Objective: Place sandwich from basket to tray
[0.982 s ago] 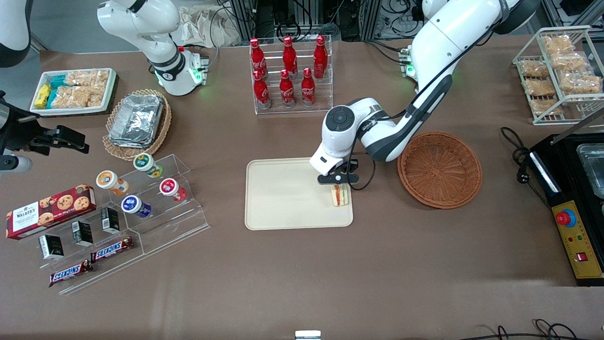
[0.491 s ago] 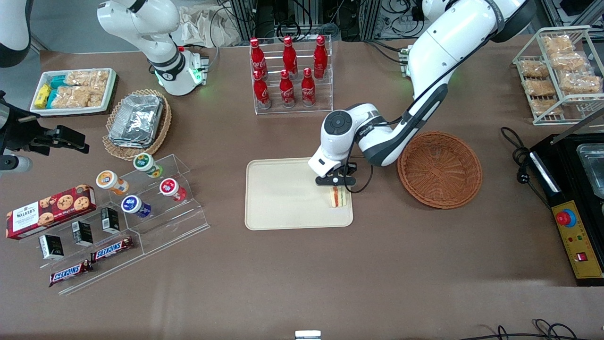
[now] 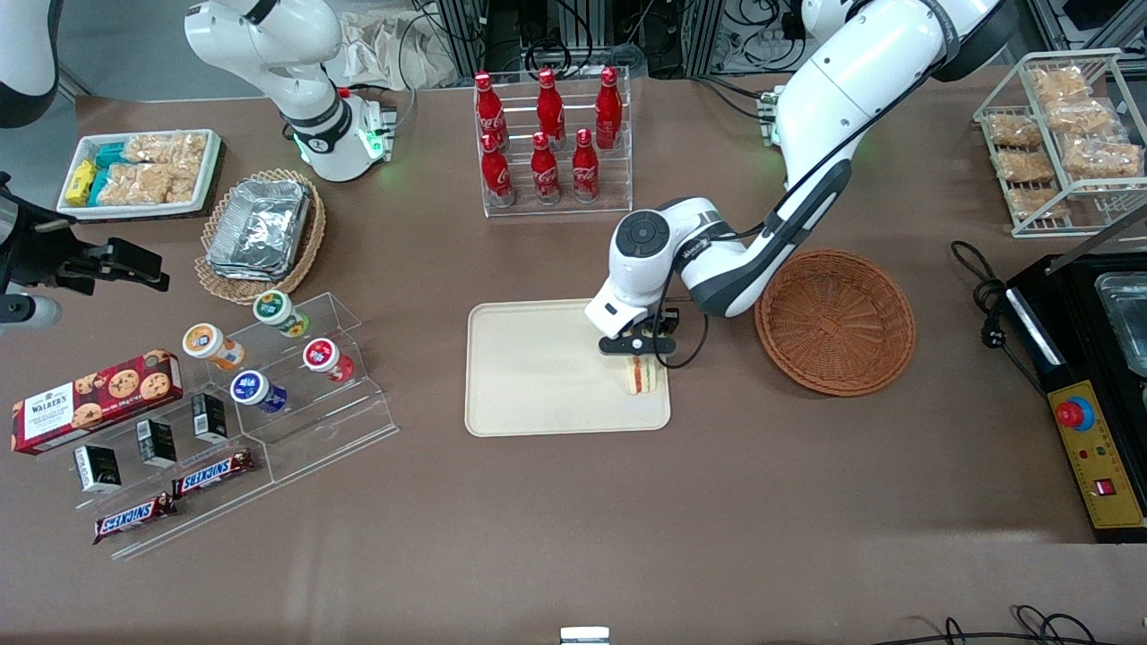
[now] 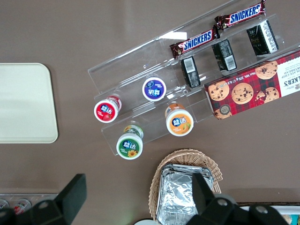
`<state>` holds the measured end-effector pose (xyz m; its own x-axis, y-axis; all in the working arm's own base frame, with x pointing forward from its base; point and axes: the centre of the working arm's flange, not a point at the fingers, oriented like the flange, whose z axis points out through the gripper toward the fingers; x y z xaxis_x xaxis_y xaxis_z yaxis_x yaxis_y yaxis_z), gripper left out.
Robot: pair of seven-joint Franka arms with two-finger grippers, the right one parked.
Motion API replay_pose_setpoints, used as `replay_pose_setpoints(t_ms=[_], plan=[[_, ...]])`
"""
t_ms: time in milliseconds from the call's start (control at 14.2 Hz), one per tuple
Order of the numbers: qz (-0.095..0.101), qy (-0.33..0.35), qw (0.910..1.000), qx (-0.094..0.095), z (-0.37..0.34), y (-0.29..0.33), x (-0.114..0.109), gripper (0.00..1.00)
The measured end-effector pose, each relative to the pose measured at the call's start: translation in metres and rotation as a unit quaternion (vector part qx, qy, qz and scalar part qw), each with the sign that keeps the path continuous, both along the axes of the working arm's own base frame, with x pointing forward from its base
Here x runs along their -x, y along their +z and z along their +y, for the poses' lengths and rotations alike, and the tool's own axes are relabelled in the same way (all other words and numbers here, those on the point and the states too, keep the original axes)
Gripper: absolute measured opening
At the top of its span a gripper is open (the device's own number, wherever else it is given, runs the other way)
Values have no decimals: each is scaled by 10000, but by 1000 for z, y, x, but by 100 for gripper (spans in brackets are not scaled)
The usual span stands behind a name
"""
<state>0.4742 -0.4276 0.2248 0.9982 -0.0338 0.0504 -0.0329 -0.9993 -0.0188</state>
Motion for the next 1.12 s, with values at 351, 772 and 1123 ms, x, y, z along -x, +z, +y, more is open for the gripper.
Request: replay_pose_setpoints(t_ms=[351, 772, 1123], plan=[[-130, 275, 9984, -478, 11, 57, -9, 100], [-222, 1241, 9914, -351, 49, 187, -12, 100], [60, 1237, 9921, -196, 157, 293, -24, 100]])
